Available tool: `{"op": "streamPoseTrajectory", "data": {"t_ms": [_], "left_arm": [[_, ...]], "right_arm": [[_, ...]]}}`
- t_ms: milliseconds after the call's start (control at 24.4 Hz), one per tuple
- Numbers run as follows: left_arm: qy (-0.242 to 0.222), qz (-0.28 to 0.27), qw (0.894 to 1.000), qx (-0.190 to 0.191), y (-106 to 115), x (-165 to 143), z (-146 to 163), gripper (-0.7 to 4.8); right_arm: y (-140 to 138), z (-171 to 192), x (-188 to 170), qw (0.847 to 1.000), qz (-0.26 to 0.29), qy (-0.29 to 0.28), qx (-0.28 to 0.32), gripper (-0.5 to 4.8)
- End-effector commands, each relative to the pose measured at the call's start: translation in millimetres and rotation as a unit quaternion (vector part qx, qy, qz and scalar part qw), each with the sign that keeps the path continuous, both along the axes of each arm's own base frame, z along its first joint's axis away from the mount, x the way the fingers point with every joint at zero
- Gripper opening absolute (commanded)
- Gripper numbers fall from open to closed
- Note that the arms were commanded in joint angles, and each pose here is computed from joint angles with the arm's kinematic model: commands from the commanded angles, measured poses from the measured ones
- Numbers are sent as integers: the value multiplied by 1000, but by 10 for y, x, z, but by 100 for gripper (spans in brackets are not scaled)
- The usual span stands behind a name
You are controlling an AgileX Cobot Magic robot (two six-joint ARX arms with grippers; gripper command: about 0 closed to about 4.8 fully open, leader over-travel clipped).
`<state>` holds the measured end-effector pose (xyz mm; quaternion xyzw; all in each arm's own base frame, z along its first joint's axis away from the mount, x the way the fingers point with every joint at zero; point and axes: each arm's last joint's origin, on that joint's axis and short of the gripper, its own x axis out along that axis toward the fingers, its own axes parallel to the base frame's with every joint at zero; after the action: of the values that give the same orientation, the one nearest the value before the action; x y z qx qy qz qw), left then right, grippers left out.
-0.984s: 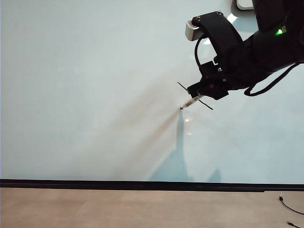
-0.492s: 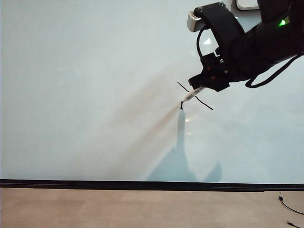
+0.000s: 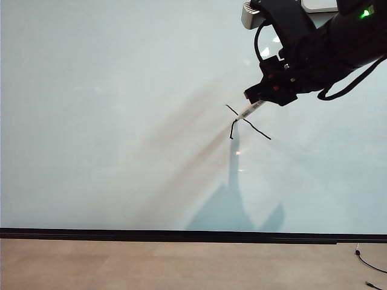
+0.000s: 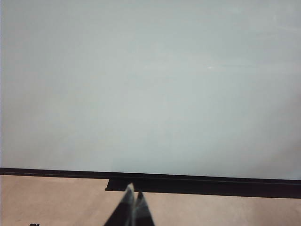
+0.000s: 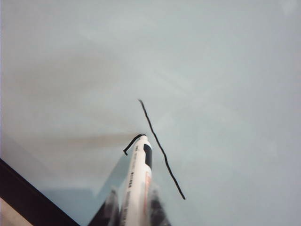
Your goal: Pick up the pen on the shelf to the right of the whiteboard and draw a cross mark.
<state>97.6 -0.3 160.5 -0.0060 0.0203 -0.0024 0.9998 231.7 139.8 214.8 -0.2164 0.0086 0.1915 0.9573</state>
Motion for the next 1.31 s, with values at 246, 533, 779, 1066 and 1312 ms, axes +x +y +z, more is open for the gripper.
{"op": "streamPoseTrajectory", "data": {"t_ms": [246,533,779,1066,1312], "left_arm": [[-7,0,1000,2,0,-1,21,-5],[-8,0,1000,2,0,-1,23,-4],[-7,0,1000,2,0,-1,21,-4],[-7,0,1000,2,0,-1,21,-4],[-7,0,1000,2,0,-1,21,-4]], "right_arm": [[-56,156,-30,999,-30,-35,2,-4],[-110,225,-60,998,-47,-42,-2,-4],[-171,306,-92,997,-55,-55,-4,-4],[-194,346,-110,996,-57,-62,-2,-4],[-168,320,-180,997,-66,-47,12,-5]]}}
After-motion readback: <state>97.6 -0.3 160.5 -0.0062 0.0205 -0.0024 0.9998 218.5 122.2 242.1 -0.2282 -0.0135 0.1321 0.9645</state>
